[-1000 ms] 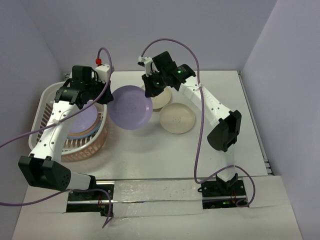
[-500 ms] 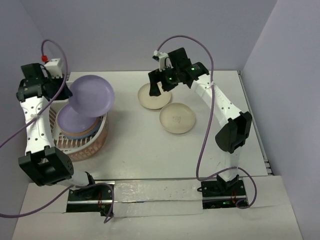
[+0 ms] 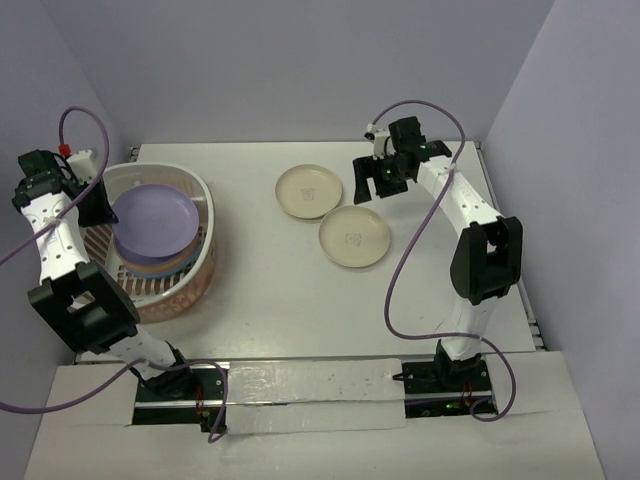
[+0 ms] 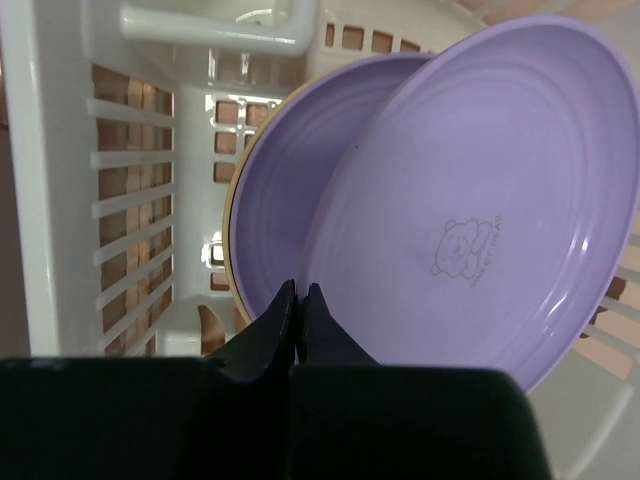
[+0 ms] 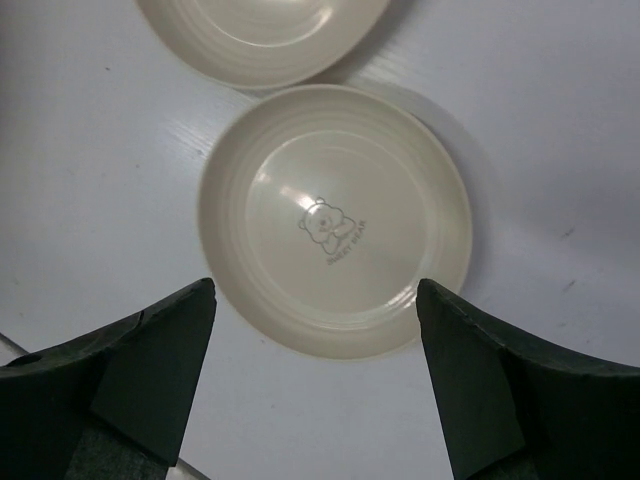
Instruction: Place the plates into the plastic bin on the countertop
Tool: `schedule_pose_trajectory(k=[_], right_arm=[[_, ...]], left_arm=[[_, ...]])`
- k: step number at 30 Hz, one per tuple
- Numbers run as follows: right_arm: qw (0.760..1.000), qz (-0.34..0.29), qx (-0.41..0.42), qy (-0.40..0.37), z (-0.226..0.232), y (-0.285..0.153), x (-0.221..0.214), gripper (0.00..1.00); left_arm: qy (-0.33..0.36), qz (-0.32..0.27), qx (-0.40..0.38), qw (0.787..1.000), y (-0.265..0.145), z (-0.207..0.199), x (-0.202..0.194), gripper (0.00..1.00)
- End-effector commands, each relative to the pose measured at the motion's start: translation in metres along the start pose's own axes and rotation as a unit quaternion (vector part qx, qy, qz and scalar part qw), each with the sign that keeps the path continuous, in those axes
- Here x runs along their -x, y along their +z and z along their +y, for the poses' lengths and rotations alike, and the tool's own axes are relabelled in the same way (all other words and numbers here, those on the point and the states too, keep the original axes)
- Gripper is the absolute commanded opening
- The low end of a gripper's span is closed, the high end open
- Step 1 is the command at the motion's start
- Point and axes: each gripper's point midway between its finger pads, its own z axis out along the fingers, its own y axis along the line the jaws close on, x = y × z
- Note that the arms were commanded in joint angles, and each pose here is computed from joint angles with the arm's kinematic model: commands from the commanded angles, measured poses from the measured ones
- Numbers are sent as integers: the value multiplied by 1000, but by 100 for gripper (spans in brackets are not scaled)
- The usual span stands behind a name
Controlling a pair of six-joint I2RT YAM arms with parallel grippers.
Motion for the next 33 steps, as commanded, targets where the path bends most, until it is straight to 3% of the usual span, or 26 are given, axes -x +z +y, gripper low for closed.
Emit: schedule_pose_trajectory(k=[1, 4, 6, 8, 15, 22, 24, 30, 33], right_arm=[[999, -12, -34, -21, -20, 7, 3, 87], [998, 12, -51, -15, -35, 24, -11, 85], [998, 25, -63, -15, -45, 34, -19, 84], [997, 34, -74, -14, -55, 41, -25, 83], [993, 63, -99, -10, -84, 60, -42, 77], [990, 96, -101, -16, -96, 82, -57, 68], [989, 103, -100, -17, -98, 86, -60, 64], [989, 128, -77, -19, -101, 98, -72, 50], [989, 132, -63, -31, -98, 92, -74, 29]], left_arm=[[9, 0, 29, 1000, 2, 12, 0, 8], [11, -9, 44, 999, -2, 16, 5, 48], [16, -26, 44, 999, -9, 14, 14, 70], [22, -51, 32, 998, -19, 7, 28, 81], [98, -164, -29, 981, -61, -70, 90, 85], [140, -187, -129, 964, -60, -167, 110, 85], [136, -181, -148, 963, -54, -178, 109, 85], [150, -158, -213, 952, -38, -238, 97, 85], [168, -153, -226, 947, -35, -266, 85, 84]])
